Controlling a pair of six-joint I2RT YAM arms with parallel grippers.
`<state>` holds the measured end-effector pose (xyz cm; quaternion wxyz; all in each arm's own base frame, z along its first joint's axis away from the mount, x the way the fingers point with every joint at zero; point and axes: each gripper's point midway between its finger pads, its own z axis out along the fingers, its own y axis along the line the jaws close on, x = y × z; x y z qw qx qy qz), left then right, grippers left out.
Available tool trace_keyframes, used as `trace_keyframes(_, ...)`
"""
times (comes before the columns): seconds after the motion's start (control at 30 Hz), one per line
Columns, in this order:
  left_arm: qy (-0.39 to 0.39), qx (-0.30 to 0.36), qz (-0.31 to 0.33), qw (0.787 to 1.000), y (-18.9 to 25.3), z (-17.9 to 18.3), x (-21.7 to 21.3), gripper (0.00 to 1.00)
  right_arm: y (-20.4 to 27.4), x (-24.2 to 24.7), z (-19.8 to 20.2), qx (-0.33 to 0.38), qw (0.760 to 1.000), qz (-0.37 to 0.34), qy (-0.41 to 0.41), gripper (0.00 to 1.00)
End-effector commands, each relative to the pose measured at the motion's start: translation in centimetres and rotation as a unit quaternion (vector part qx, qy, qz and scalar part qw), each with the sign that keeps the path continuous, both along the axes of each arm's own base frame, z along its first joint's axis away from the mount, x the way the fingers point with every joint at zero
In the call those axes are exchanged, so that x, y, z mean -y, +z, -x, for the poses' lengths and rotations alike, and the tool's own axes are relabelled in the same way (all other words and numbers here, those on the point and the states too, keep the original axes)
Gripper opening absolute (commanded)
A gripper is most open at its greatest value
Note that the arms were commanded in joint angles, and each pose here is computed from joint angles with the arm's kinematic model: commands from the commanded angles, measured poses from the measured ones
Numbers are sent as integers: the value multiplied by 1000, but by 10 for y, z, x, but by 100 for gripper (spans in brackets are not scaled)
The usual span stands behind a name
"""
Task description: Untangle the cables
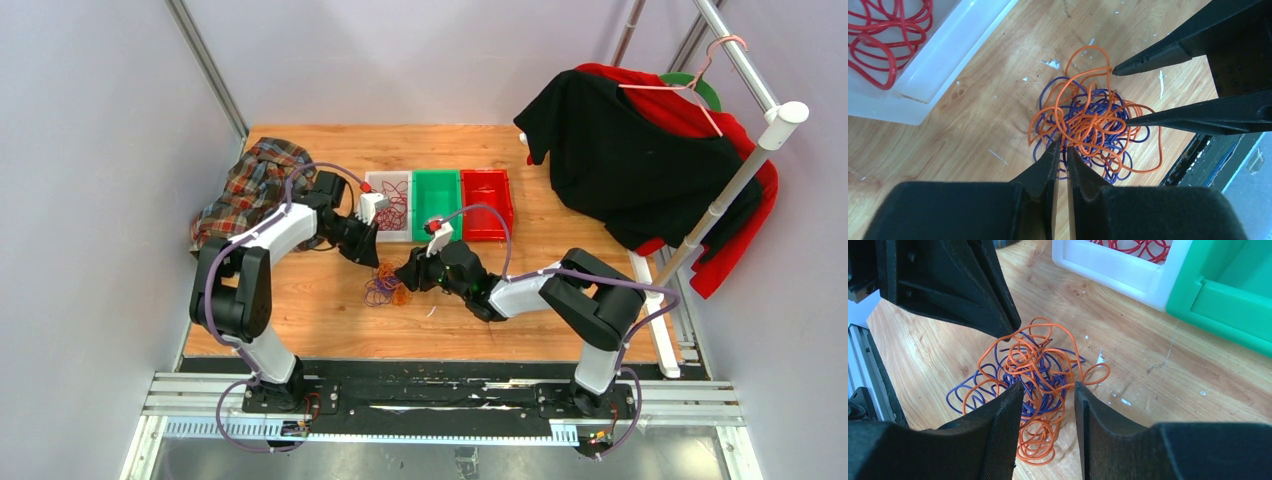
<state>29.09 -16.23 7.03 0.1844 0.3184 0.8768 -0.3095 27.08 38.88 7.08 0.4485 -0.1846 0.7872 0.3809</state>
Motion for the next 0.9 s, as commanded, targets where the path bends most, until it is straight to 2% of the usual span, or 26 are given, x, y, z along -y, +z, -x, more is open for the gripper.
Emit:
trace_keyframes(0.0,-8,7,20,1000,7,5,10,12,5,2,1,3,1000,-3,-10,41)
trace_keyframes(0.23,-22,72,1,997,51,6,2,1,7,13,-2,3,1000,0,-29,31)
trace_keyframes(0.47,-35,86,-2,996,90,24,-4,1,19,31,-5,20,998,11,-60,7)
trace_keyframes(0.6,-34,105,15,994,113,32,1,1,32,51,-6,37,994,41,-91,3)
trace_keyframes(0.67,-43,114,22,992,126,39,9,1,46,56,-2,56,992,60,-99,7)
trace_keyframes(0.8,-77,132,44,987,149,58,34,1,86,45,11,91,993,26,-74,39)
trace_keyframes(0.87,-80,136,51,986,159,63,42,1,103,35,19,105,993,0,-51,46)
